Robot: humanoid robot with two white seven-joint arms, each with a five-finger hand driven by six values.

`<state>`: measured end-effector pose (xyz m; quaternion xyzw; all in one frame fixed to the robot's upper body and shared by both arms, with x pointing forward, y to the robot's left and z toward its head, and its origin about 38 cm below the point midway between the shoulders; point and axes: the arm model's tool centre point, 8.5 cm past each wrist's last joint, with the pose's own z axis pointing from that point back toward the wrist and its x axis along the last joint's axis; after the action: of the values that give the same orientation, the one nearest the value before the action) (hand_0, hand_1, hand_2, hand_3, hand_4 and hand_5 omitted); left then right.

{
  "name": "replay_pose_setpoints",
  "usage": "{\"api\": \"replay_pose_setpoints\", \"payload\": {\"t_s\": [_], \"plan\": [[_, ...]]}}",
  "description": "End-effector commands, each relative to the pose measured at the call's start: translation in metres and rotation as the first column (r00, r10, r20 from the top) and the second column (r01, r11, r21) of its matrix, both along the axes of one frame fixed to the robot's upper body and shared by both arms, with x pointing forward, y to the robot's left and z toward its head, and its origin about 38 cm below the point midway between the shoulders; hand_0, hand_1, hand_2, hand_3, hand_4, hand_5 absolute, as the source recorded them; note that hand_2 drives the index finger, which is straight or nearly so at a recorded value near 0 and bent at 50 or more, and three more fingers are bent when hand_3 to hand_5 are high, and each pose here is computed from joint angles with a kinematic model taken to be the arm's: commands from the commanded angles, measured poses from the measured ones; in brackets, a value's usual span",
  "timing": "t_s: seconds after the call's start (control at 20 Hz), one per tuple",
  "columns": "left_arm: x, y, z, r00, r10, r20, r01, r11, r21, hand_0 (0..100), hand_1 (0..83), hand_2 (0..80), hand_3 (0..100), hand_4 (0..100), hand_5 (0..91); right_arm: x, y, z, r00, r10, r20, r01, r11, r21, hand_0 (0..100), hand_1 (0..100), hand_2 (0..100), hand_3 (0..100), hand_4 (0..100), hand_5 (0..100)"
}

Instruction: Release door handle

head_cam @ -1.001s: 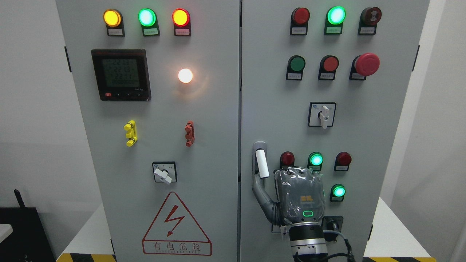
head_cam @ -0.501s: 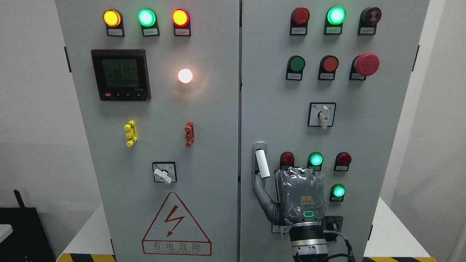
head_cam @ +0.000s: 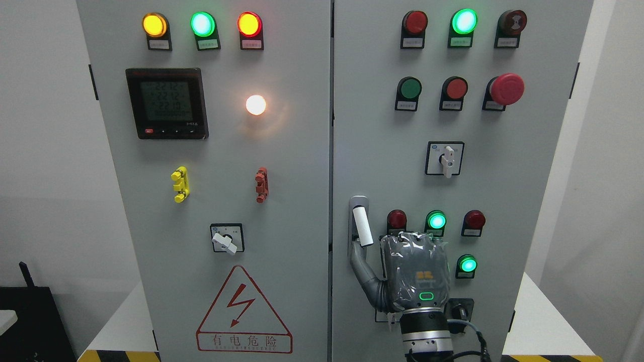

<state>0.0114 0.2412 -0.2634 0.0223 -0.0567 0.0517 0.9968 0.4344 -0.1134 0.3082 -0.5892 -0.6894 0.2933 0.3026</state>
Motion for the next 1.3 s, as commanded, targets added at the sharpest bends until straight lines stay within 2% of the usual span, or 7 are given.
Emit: {"api": "replay_pose_setpoints", "payload": {"t_s": [0.0, 1.25], "plan": [[-0.0092, -0.001, -0.0005, 1.0, 0.002, 0.0, -0.002, 1.0, -0.002, 12, 38.9, 0.0, 0, 0, 0.0, 0.0, 0.0001, -0.0003, 1.0, -0.001, -0.003, 0.001, 1.0, 0.002, 54, 0, 100, 100, 100, 95], [-0.0092, -0.001, -0.0005, 1.0, 0.002, 0.0, -0.002, 1.0, -0.002, 12, 38.9, 0.0, 0, 0, 0.0, 0.0007, -0.0039, 0.001, 1.0, -0.01, -0.001, 0.01, 1.0, 0.01, 56, 0, 100, 100, 100, 95]]}}
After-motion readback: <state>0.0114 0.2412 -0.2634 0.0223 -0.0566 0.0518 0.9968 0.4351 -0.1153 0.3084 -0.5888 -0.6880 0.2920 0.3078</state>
